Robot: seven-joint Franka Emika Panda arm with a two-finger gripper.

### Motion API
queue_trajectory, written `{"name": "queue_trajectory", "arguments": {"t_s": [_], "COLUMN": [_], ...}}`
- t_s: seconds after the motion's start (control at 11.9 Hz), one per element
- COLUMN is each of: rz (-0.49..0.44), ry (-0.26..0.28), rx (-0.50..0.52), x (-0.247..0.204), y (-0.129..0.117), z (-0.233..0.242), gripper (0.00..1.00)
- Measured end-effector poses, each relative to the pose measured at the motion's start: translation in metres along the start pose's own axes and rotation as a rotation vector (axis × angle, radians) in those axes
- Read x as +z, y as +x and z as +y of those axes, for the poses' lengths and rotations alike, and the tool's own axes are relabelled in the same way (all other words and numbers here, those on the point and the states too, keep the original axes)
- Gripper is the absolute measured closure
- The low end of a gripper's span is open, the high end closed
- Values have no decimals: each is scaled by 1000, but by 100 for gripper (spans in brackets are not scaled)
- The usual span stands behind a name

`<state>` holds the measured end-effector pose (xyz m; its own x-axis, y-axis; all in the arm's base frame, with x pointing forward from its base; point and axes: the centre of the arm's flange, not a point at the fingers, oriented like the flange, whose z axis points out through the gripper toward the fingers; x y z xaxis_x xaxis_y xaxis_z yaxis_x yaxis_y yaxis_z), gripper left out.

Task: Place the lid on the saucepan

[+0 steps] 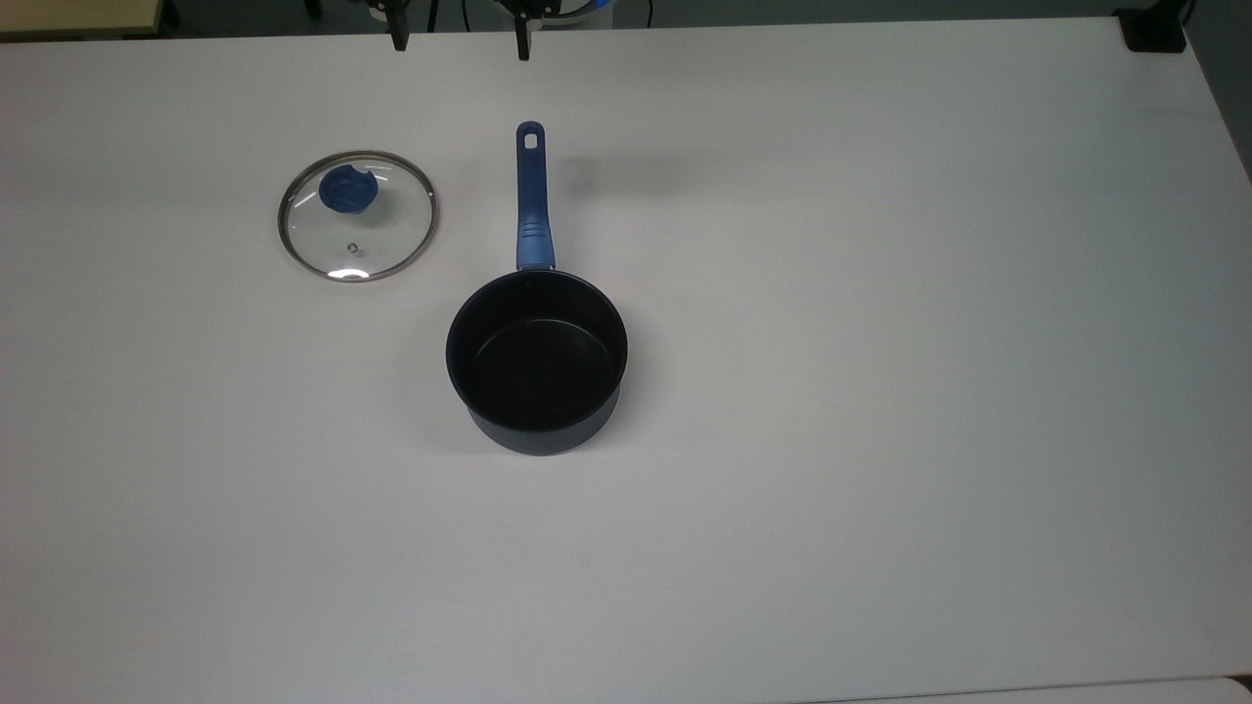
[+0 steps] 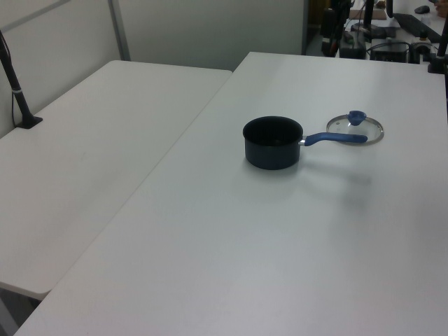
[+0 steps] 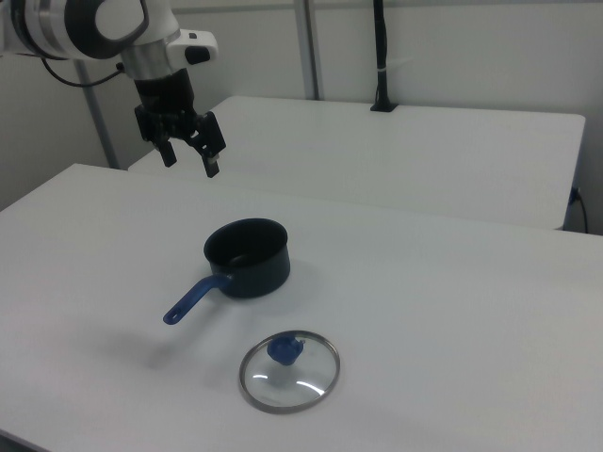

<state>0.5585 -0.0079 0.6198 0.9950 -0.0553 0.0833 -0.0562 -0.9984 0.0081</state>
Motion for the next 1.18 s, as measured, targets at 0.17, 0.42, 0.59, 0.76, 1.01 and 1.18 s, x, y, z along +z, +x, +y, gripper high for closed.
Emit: {"name": "queue_trajectory", "arguments": {"t_s": [0.17, 0.42, 0.59, 0.76, 1.01, 1.18], "rz": [0, 0, 0, -12, -98, -190], "ry": [0, 0, 0, -61, -156, -178], "rx": [0, -2, -2, -63, -285, -277], "x": [0, 0, 0, 1, 23, 61], "y": [0, 0, 0, -1, -5, -16], "z": [0, -1, -1, 12, 76, 123], "gripper": [0, 0, 0, 0, 0, 0]}}
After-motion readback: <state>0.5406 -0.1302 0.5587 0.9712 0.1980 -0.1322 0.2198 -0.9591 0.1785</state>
